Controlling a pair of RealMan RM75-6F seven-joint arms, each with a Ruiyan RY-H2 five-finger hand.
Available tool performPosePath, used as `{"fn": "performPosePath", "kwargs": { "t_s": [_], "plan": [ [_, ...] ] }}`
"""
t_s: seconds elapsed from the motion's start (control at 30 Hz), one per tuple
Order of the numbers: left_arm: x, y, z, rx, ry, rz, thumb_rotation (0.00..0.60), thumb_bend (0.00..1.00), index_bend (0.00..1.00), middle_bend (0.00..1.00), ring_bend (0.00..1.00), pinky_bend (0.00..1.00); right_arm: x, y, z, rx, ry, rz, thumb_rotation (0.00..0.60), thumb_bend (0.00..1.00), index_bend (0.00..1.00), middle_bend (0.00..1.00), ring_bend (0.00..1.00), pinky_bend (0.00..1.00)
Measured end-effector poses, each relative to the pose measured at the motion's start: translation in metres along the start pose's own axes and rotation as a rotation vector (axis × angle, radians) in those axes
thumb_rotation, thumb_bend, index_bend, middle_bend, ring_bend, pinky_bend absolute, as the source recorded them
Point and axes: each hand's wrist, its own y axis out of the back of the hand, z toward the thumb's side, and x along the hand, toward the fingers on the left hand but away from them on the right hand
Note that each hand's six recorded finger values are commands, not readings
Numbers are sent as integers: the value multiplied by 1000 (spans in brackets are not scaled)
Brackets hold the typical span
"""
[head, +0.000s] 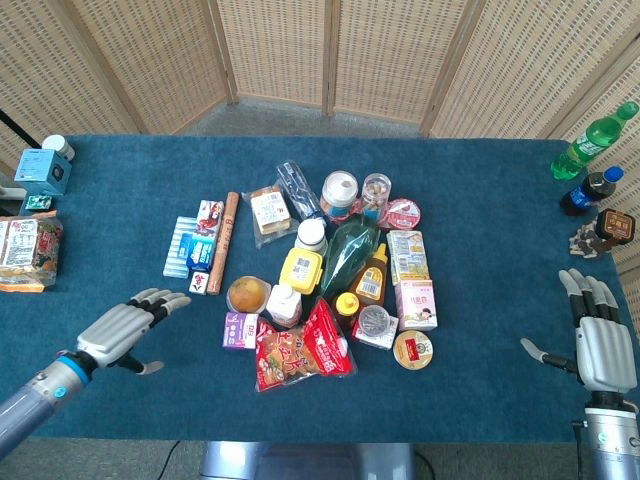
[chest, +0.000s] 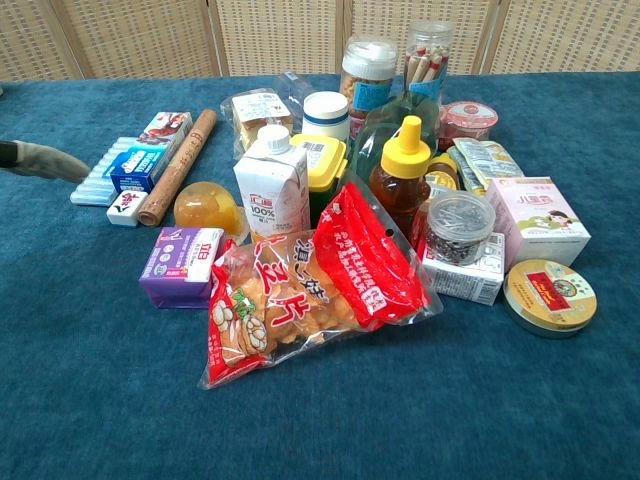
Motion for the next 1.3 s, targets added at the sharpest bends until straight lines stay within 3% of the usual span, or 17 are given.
{"fn": "performPosePath", "kwargs": {
  "t_s": [0.3, 0.77, 1.1, 1.3],
  "plan": [
    [32, -5, 27, -9, -64, -69, 600, 273, 0, 49, 0, 0, 3, 3, -7, 0, -18, -8, 515, 0, 0, 0, 0, 0],
    [65, -18, 47, -54, -97, -91, 600, 273, 1, 56, 0, 0, 6, 6, -16, -6, -35, -15, 515, 0, 0, 0, 0, 0],
    [75, -27, 49, -72, -93, -122, 600, 273, 1, 59, 0, 0, 8, 6, -24, -10, -54, -19, 517, 0, 0, 0, 0, 0],
    [87, -19, 44, -77, -74, -97, 600, 271, 0, 47, 0, 0, 9, 2, -25, -13, -60, -8, 516, 0, 0, 0, 0, 0]
  ]
}}
